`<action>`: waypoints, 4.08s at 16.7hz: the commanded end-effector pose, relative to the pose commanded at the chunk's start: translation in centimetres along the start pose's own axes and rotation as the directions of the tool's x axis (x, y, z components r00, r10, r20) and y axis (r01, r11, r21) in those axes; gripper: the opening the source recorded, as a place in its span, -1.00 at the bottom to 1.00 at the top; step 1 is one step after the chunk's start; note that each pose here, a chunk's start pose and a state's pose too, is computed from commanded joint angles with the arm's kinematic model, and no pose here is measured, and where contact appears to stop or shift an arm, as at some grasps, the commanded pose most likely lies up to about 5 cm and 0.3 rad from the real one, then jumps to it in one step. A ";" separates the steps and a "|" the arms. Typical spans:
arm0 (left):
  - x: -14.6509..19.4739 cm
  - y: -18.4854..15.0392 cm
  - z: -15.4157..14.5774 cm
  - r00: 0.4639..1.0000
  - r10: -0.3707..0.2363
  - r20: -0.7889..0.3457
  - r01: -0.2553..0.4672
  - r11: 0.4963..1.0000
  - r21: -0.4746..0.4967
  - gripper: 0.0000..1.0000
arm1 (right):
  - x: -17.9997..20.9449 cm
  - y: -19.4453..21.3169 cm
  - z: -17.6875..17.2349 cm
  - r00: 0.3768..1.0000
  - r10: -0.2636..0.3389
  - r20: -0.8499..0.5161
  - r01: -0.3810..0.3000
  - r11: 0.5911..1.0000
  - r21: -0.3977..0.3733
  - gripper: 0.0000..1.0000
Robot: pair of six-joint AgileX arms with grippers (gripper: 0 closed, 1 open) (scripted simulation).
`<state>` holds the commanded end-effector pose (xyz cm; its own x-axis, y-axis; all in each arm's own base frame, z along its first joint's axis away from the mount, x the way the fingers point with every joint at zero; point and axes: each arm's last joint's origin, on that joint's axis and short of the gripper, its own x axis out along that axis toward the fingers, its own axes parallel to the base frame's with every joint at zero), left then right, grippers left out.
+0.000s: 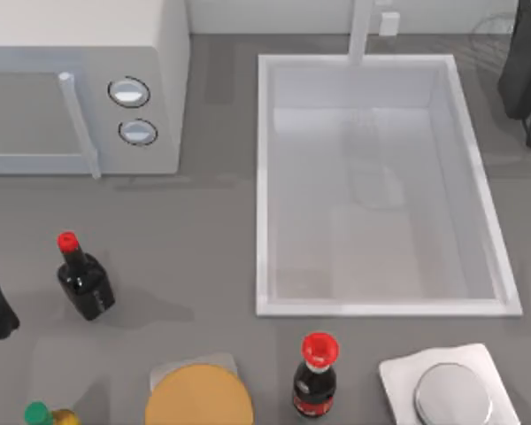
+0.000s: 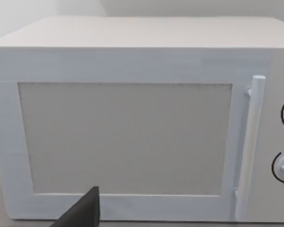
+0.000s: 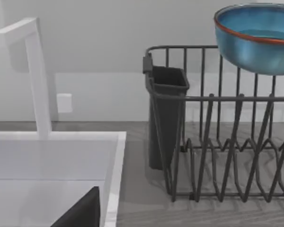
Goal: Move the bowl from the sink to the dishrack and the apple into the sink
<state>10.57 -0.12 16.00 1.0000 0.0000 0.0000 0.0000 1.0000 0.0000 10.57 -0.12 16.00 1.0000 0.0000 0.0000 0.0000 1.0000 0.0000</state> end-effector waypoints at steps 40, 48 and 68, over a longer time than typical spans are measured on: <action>0.0 0.0 0.0 1.000 0.000 0.000 0.000 1.000 0.000 1.00 | 9.9 -5.4 4.9 0.234 -0.065 -0.970 0.015 0.998 -0.064 1.00; 0.0 0.0 0.0 1.000 0.000 0.000 0.000 1.000 0.000 1.00 | 12.5 -7.3 4.0 0.000 0.000 -1.000 0.010 1.000 0.000 1.00; 0.0 0.0 0.0 1.000 0.000 0.000 0.000 1.000 0.000 1.00 | 12.5 -7.3 -6.4 0.000 0.000 -1.000 0.010 1.000 0.000 1.00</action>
<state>10.57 -0.12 16.00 1.0000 0.0000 0.0000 0.0000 1.0000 0.0000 23.09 -7.39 9.62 0.0000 0.0000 -1.0000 0.0100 0.9999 0.0000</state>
